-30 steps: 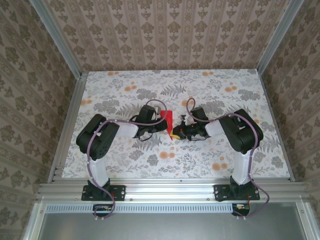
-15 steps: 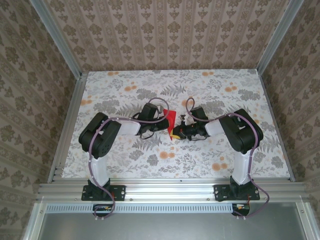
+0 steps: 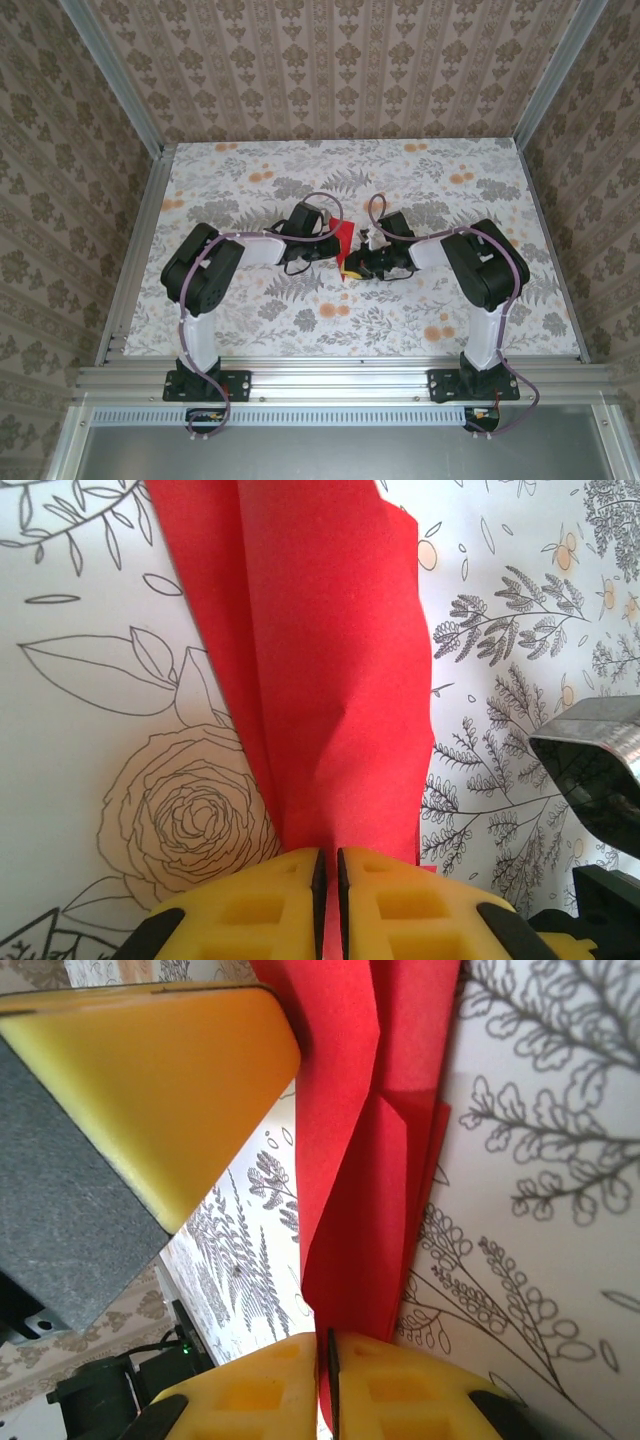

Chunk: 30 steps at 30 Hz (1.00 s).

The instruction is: Fold a paper plane with a square sheet of paper (pick it up from the middle)

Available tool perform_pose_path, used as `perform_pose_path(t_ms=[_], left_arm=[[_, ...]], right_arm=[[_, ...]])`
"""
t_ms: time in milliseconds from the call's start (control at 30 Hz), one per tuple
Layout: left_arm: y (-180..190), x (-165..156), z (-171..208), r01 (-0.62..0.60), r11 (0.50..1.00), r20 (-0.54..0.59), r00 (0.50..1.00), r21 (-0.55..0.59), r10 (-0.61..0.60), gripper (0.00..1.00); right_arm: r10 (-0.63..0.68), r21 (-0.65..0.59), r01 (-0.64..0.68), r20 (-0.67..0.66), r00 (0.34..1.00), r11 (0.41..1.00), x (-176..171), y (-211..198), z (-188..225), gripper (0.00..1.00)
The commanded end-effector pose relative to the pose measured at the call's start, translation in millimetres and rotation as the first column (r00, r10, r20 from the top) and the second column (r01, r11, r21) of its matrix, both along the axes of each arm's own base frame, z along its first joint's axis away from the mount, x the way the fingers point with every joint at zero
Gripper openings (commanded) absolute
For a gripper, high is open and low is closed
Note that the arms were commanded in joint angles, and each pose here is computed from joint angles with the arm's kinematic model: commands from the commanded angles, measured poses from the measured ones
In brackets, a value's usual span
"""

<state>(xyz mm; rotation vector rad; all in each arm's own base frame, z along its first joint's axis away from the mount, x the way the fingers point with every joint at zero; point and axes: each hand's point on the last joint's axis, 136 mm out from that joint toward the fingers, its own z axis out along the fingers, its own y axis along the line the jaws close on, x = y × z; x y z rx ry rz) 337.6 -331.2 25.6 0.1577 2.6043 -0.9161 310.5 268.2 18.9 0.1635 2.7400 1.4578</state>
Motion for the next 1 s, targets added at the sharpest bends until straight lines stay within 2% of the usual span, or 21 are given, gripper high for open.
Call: perform_pose_path(t_ms=[0,167,367,533,733,967], left_arm=[[10,-1,-19,-0.006,0.997,-0.020,1.000,0.083,0.007,0.16],[10,-1,-19,-0.008,0.996,-0.021,1.000,0.088,0.010,0.16],[10,-2,-19,-0.011,0.996,-0.022,1.000,0.088,0.013,0.16],[7,0,-12,-0.010,0.997,-0.014,1.000,0.074,0.011,0.16],[-1,6,19,0.006,1.000,0.038,0.999,0.013,-0.007,0.19],[-6,11,60,0.021,0.995,0.120,0.993,-0.102,-0.009,0.27]], right_arm=[[-0.017,-0.107,0.004,-0.127,0.992,0.994,-29,-17,-25,0.14],[0.001,-0.116,-0.014,-0.115,0.993,0.993,-32,-14,-22,0.14],[0.029,-0.185,-0.046,-0.096,0.995,0.982,-37,-17,-25,0.13],[0.029,-0.242,-0.052,-0.097,0.995,0.969,-40,-24,-32,0.08],[0.015,-0.245,-0.042,-0.108,0.994,0.969,-43,-26,-39,0.02],[-0.011,-0.165,-0.011,-0.130,0.991,0.986,-44,-25,-40,0.02]])
